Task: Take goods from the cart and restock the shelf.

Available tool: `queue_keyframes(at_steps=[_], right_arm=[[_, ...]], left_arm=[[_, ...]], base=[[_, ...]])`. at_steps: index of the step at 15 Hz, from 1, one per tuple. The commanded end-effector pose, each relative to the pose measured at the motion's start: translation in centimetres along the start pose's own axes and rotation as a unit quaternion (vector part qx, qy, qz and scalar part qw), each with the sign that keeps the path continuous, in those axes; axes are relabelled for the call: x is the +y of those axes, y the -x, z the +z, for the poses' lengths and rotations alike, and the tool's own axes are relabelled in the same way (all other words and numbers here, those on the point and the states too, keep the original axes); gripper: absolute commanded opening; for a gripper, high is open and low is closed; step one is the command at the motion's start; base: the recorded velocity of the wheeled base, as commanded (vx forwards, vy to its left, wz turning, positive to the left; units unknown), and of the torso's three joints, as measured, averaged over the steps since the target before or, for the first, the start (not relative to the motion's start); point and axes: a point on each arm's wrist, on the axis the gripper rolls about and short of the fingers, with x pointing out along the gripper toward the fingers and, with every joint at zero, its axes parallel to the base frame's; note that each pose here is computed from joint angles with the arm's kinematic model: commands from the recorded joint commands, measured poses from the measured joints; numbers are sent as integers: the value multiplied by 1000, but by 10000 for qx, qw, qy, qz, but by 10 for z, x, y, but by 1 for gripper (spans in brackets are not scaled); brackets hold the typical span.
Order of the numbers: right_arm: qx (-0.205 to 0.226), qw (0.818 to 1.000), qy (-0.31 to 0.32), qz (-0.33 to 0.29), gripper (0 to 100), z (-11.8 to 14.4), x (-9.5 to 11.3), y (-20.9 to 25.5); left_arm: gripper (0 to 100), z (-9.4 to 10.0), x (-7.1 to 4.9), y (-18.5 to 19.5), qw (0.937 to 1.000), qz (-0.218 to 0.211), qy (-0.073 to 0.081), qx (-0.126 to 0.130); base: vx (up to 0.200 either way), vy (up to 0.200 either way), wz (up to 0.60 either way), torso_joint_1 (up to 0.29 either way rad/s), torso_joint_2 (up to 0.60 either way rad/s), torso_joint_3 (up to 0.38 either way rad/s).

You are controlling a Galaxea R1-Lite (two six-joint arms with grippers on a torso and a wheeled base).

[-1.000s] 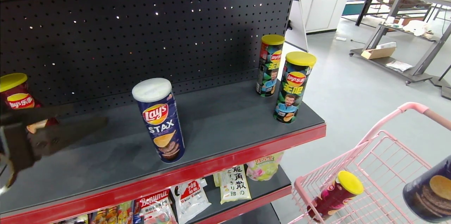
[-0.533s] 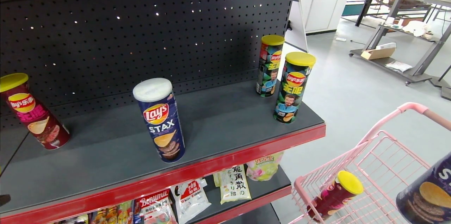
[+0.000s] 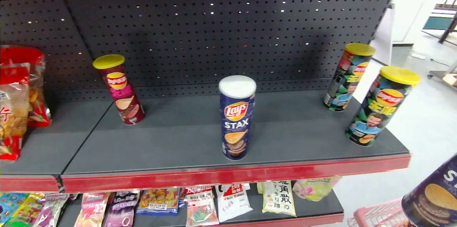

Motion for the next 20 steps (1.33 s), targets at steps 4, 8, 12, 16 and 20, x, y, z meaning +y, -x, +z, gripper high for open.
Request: queue_keyframes(at_steps=[4, 8, 12, 16, 20], right_arm=[[-324, 9990, 157, 249, 0, 25, -2, -16], [-299, 9961, 232, 795, 0, 60, 2, -60], [-373, 9897, 344, 1339, 0, 74, 15, -108], [-197, 9873, 354, 1536, 0, 93, 22, -172], [-333, 9820, 367, 1824, 0, 112, 27, -221]], left_arm=[[100, -17, -2, 10, 9999, 159, -5, -50], [100, -46, -4, 18, 9997, 244, 11, -87], [100, -94, -5, 21, 9982, 347, -30, -494], [100, -95, -1, 8, 9937, 537, 202, -962], [100, -113, 6, -19, 9848, 888, 64, -1492]], base=[[0, 0, 0, 0, 0, 0], [0, 0, 0, 0, 0, 0], [0, 0, 0, 0, 0, 0], [0, 0, 0, 0, 0, 0], [0, 0, 0, 0, 0, 0]])
